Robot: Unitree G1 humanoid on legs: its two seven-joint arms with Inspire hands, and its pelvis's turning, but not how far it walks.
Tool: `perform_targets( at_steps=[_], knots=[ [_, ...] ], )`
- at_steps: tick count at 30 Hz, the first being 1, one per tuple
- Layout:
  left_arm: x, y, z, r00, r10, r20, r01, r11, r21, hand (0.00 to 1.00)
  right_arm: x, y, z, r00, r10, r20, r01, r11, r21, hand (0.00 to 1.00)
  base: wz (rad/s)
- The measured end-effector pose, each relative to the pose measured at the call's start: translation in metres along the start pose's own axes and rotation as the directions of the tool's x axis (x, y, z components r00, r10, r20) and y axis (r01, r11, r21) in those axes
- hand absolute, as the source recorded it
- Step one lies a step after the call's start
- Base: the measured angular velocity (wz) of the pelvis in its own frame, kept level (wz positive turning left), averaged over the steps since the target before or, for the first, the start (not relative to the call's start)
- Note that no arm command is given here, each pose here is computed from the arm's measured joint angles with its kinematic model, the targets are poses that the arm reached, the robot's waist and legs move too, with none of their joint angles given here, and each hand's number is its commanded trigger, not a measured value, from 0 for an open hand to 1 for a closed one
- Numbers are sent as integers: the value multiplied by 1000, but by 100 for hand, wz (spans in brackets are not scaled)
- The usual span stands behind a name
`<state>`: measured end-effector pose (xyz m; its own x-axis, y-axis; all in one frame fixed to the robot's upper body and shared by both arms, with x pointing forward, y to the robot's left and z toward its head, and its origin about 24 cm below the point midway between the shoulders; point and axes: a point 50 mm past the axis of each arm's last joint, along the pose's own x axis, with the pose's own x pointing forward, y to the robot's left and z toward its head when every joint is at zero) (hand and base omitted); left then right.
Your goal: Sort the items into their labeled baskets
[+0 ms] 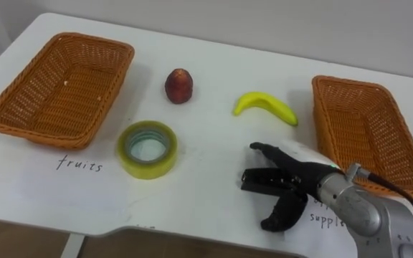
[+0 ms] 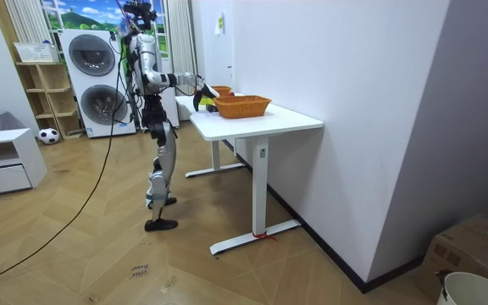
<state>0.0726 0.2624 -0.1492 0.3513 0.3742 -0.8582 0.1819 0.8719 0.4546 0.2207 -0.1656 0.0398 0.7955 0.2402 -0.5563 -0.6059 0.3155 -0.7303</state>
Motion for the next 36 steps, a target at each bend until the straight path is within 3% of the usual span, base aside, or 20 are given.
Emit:
perform_targets(
  at_steps=[19,20,21,22,27,36],
  knots=[
    [-1,-2,-8,998,-8,-59,8,1000,0,0,2,1,-6,999,11,-47,-10,999,30,0,0],
    [-1,-2,-9,998,-7,-64,8,1000,2,0,2,1,-6,999,11,-51,-10,999,35,12,0],
    [-1,-2,-9,998,-7,-66,8,1000,2,0,2,1,-6,999,12,-53,-10,999,37,53,0],
    [-1,-2,-9,998,-7,-69,8,1000,4,0,2,1,-7,998,12,-57,-9,999,40,100,0],
    [-1,-3,-10,997,-17,-76,17,1000,7,0,1,1,-6,998,22,-63,-19,999,43,100,0],
    [0,-4,-2,998,-43,-48,45,998,36,0,8,-12,1,995,-41,-96,34,996,-77,100,1]
  ],
)
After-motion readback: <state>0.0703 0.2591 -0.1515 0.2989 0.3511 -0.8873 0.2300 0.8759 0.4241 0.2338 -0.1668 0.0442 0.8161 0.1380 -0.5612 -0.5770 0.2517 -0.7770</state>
